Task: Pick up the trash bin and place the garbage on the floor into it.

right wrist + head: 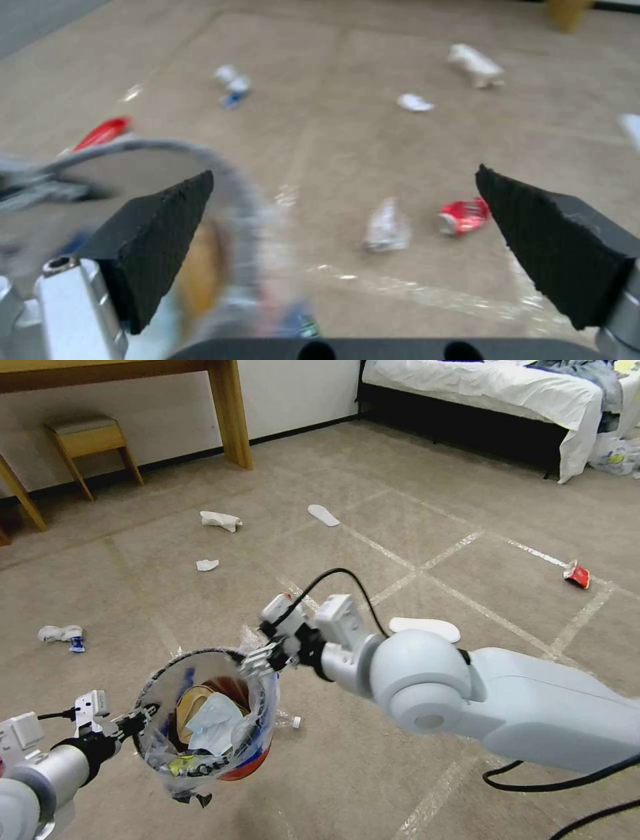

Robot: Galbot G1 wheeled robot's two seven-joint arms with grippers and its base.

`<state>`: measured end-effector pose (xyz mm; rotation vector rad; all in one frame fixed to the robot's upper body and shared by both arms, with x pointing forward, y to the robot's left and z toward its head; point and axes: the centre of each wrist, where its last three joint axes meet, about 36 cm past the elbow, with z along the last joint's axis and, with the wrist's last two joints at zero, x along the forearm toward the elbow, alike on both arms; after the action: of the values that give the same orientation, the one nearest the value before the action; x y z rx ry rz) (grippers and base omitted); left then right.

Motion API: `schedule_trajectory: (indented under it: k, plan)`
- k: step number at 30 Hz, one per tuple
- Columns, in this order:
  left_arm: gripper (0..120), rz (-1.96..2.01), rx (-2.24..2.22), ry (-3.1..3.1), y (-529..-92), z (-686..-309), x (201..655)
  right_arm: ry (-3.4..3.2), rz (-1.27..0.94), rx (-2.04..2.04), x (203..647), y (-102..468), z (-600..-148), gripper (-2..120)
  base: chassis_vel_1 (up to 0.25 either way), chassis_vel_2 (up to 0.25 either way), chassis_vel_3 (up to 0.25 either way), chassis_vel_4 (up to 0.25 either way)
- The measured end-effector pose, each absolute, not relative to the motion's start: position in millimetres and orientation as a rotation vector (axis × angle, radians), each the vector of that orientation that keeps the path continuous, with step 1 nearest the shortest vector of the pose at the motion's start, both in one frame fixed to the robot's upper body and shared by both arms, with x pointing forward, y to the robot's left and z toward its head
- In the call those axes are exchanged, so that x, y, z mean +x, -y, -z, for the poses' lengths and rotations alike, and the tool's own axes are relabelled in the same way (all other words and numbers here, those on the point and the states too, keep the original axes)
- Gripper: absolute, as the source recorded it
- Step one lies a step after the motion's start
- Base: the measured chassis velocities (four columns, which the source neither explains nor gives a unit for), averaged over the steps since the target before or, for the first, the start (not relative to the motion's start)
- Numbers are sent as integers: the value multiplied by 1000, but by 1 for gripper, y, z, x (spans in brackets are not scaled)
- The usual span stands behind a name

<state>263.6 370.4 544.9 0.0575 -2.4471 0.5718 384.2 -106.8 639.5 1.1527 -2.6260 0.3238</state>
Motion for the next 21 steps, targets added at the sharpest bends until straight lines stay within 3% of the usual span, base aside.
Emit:
schedule_trajectory:
  k: [6,21]
  plan:
    - [1,-551,86,2447,-374,-545,260,2731,-139,947,396,151,-610,100,0,0,0,0]
    - [1,-507,232,2425,-391,-535,248,2920,83,673,401,212,-551,100,0,0,0,0]
